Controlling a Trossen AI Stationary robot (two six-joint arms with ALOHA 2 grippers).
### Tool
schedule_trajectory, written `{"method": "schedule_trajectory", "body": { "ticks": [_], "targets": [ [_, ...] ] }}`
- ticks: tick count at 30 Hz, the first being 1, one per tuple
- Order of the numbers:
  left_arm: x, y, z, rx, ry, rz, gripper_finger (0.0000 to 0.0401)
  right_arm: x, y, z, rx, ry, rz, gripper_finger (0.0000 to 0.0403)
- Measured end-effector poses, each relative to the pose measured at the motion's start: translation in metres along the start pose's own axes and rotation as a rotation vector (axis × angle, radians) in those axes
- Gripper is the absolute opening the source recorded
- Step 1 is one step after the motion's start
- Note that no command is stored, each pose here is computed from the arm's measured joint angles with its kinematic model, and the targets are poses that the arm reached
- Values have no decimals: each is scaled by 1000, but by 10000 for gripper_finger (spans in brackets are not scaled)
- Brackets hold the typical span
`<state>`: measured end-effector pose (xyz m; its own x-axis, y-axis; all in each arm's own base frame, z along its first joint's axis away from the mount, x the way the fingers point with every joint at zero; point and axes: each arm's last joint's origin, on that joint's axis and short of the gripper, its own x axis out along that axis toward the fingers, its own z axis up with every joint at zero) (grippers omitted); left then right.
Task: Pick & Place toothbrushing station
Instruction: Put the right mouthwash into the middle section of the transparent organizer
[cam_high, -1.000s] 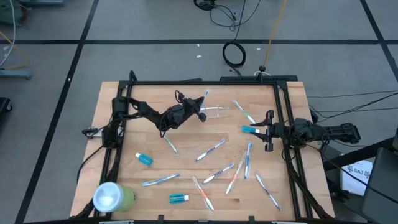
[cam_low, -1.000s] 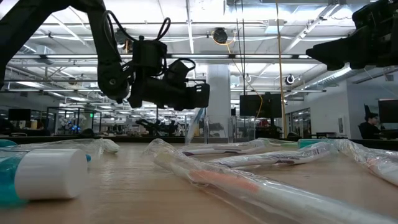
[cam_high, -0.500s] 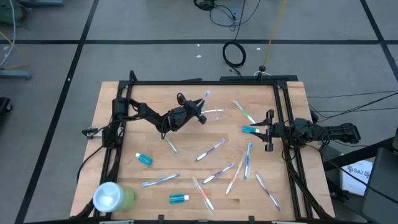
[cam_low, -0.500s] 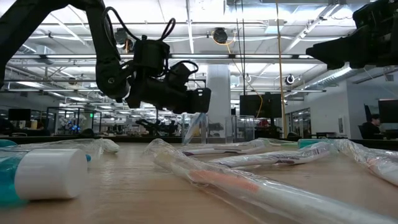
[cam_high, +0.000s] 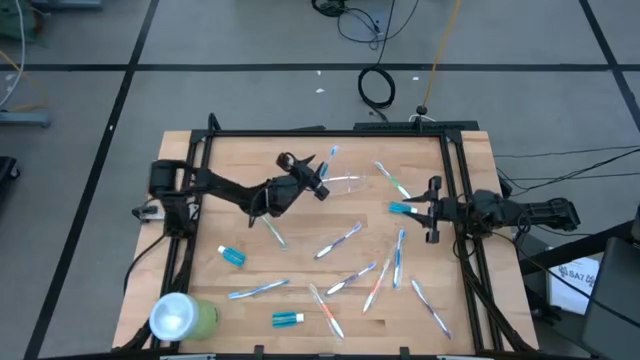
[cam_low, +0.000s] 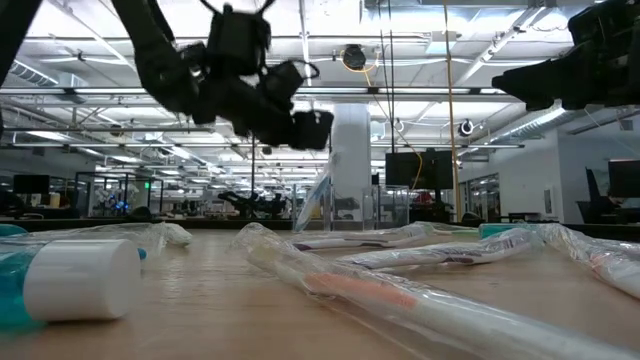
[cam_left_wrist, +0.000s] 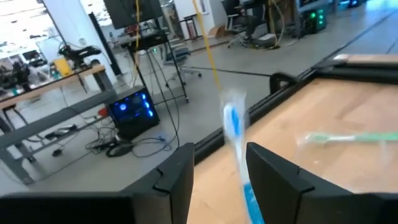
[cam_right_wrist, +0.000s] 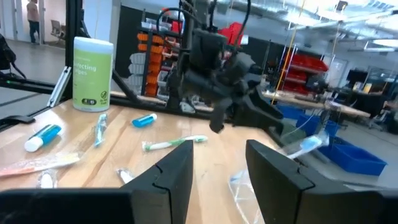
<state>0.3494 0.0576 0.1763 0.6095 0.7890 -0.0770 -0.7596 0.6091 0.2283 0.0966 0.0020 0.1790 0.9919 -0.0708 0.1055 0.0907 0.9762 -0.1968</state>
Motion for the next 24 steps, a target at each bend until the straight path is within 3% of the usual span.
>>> {"method": "schedule_trajectory", "body": {
  "ticks": [6, 10, 14, 16, 19, 24],
  "targets": [
    [-25, 22, 48, -62, -29, -88, 154, -1, -3, 11, -98, -111, -34, 141],
    [-44, 38, 73, -174, -26, -206, 154, -1, -3, 12, -26, -127, -34, 141],
    [-61, 43, 77, -163, 60, -341, 154, 0, 0, -4, 53, 47, -13, 141],
    [-67, 43, 75, -142, 100, -382, 154, 1, 0, -11, 128, 126, -64, 141],
    [-69, 41, 75, -133, 102, -401, 154, 3, 0, -18, 204, 202, -133, 141],
    [-67, 41, 75, -122, 85, -413, 154, 12, 2, -21, 202, 241, -133, 141]
  ]
}}
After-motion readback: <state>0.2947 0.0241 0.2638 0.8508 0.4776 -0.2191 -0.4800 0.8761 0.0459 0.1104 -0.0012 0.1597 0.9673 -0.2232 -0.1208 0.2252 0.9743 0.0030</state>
